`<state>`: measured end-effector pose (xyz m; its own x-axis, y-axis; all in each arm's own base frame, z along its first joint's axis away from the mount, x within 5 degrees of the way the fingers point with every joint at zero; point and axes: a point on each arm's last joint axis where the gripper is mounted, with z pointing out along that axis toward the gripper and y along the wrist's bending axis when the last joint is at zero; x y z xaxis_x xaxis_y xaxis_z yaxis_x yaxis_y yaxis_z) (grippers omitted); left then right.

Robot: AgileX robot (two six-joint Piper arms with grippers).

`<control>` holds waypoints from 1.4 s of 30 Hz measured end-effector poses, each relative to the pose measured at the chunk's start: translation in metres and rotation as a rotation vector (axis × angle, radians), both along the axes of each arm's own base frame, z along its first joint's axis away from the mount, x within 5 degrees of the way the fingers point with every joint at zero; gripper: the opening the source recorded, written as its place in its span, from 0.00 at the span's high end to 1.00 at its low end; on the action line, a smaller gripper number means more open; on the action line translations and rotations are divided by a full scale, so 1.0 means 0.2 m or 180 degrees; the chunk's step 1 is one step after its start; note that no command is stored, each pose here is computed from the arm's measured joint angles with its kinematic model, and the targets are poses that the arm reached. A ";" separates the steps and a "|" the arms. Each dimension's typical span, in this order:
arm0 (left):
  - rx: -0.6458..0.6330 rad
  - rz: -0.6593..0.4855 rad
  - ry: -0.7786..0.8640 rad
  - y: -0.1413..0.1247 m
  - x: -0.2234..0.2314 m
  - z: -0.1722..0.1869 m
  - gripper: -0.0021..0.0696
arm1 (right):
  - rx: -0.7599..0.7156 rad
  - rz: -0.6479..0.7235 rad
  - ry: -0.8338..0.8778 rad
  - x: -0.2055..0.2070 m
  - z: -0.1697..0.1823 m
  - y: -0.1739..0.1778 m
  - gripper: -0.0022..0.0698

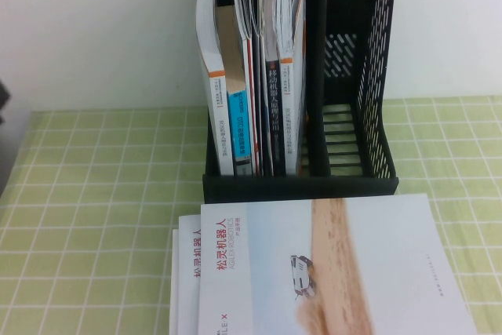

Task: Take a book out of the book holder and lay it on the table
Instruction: Hold the bookshelf

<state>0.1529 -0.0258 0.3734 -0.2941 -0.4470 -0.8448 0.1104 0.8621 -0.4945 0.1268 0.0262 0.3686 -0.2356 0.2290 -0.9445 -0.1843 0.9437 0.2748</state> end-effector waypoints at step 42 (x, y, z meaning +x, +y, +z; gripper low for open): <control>0.1470 -0.2698 -0.0010 -0.76 1.19 -0.07 0.97 | -0.0703 0.1890 0.0051 0.66 -0.17 0.71 0.86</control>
<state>0.3909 -0.1784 0.3599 -0.3637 0.2892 -0.8855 0.7863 0.6049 -0.1254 0.2593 0.1691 0.3345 -0.2771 -0.1450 -0.9498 -0.6913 0.7167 0.0923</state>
